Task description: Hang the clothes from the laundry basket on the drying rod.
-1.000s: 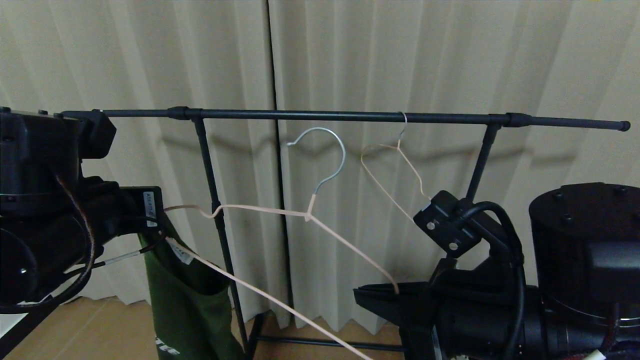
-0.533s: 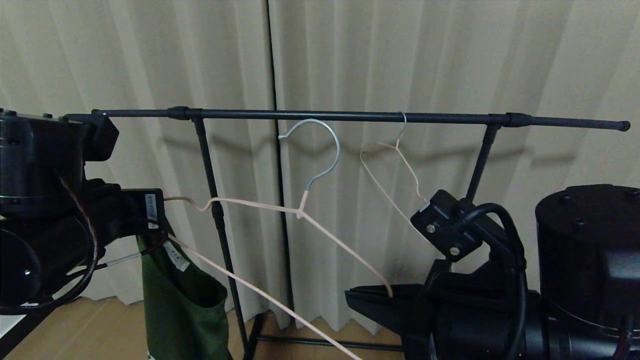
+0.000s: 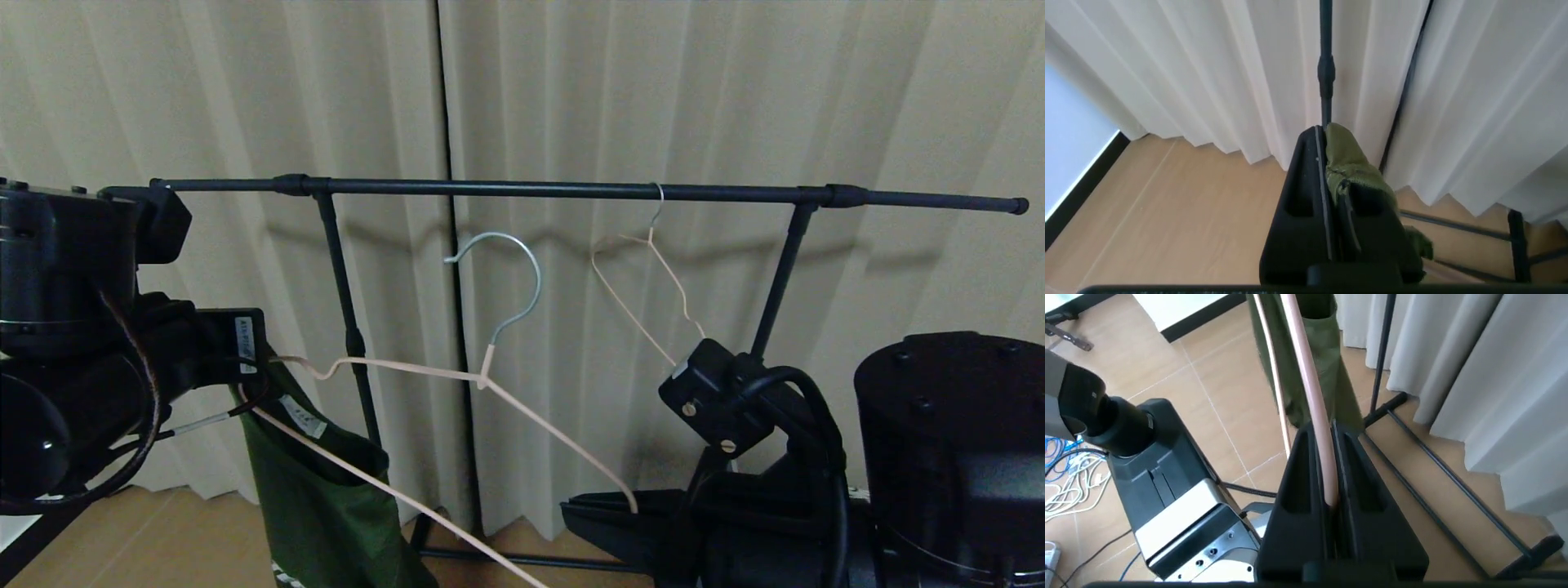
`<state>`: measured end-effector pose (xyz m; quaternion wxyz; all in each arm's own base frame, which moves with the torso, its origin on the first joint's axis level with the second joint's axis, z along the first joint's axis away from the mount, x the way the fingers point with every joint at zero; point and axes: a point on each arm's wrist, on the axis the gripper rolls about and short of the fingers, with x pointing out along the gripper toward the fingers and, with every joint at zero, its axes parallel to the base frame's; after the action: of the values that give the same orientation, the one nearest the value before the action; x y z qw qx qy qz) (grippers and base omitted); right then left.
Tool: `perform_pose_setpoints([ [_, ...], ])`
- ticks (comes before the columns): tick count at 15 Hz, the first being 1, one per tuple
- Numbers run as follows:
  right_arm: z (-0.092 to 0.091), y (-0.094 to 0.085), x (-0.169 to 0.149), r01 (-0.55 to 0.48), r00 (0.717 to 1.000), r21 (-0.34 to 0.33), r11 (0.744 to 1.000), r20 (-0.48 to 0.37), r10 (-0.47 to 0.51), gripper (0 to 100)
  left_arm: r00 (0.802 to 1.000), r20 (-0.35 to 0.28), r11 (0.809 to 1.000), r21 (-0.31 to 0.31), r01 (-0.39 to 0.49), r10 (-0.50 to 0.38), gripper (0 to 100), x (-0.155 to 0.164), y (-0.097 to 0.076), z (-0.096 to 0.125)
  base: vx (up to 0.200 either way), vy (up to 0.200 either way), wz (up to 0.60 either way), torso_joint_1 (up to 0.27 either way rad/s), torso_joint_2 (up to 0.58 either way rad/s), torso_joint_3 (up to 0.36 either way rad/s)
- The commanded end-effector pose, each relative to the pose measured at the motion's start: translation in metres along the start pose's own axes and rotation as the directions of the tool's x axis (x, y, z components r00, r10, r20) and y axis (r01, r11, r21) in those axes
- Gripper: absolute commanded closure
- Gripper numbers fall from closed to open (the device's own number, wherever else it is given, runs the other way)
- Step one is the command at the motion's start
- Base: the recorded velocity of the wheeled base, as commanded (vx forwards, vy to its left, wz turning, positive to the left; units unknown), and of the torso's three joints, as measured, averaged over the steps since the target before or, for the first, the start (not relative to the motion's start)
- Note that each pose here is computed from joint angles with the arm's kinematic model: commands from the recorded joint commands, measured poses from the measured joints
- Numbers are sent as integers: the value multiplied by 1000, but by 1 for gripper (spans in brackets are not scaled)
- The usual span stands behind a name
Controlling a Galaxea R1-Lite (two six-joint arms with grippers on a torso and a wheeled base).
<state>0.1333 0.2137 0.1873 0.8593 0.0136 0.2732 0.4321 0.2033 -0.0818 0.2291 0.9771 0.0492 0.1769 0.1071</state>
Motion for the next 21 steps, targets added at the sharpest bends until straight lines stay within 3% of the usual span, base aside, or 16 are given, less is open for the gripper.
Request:
perform_pose_setpoints([
  [1,1,1,2,-1,1000,-1,1000,1,1,100,1000,-1,1000,3,4,-4,100,-1,-1,-1,0,0,0,0,0,0],
  [13,15,3,54,75,997,25,997,30,-76,100,1000,-11,1000,15,10,-10,100,-18,10,-1,0,0,0,0,0,0],
  [21,15,8,83,72,997,24,997,7,-72,100,992,25,993,13,121,-122,100,-33,-9,4,0,0,0,0,0,0],
])
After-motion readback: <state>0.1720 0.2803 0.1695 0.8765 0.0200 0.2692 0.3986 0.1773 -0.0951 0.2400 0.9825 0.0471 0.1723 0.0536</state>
